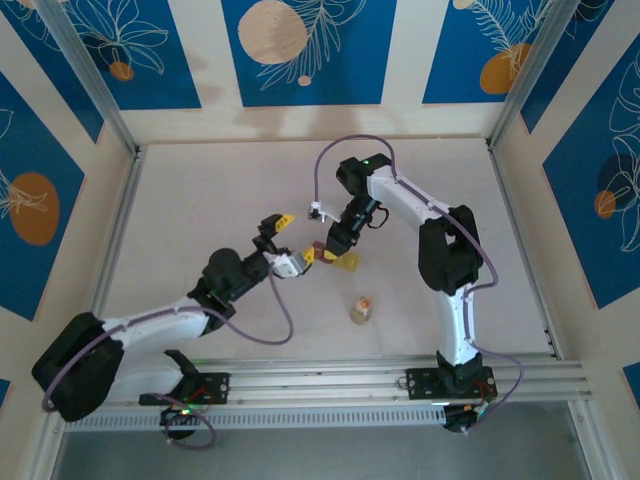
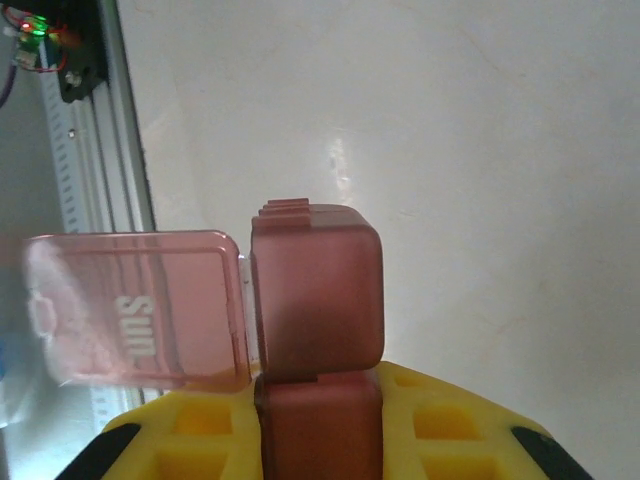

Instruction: Sort the pills into containers

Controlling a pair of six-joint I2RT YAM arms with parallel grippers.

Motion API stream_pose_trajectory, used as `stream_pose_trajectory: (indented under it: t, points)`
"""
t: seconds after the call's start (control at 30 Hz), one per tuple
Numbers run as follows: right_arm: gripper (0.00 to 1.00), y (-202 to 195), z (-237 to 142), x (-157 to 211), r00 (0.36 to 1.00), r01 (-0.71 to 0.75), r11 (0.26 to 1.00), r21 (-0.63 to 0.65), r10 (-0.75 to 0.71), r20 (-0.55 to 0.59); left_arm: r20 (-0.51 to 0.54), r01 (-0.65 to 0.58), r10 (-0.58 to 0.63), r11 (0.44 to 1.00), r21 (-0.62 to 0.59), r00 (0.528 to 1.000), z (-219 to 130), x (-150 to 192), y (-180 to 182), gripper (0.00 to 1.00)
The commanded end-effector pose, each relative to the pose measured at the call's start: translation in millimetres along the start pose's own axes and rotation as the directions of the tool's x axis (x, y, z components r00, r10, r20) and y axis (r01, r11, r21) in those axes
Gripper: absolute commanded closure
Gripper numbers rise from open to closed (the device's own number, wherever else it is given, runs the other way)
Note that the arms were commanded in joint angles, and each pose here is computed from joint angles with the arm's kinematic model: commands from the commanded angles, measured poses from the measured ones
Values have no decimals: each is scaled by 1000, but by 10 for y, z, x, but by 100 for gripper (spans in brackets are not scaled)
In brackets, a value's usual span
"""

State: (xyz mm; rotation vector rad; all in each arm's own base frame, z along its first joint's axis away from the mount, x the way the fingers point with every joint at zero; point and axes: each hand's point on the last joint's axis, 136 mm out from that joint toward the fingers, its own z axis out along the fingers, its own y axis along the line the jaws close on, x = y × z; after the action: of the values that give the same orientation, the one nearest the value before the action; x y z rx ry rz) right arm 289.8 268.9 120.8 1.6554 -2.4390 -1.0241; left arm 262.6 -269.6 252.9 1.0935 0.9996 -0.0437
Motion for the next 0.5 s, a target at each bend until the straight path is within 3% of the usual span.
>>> stream_pose_trajectory:
  t: [0.0, 0.23, 0.47]
  points:
    - [98, -228, -11, -5, 1000, -10, 1000, 24, 10, -21, 54, 35, -31, 996, -79, 998, -148, -196, 108, 17]
    - [97, -495, 95, -108, 999, 26, 998, 49, -24, -36, 12, 183, -185, 961, -206, 983, -272, -192, 376, 18]
    - [95, -711, 206, -115, 998, 32, 998, 45, -29, -59, -106, 298, -338, 912, -281, 935, -386, 143, 367, 23]
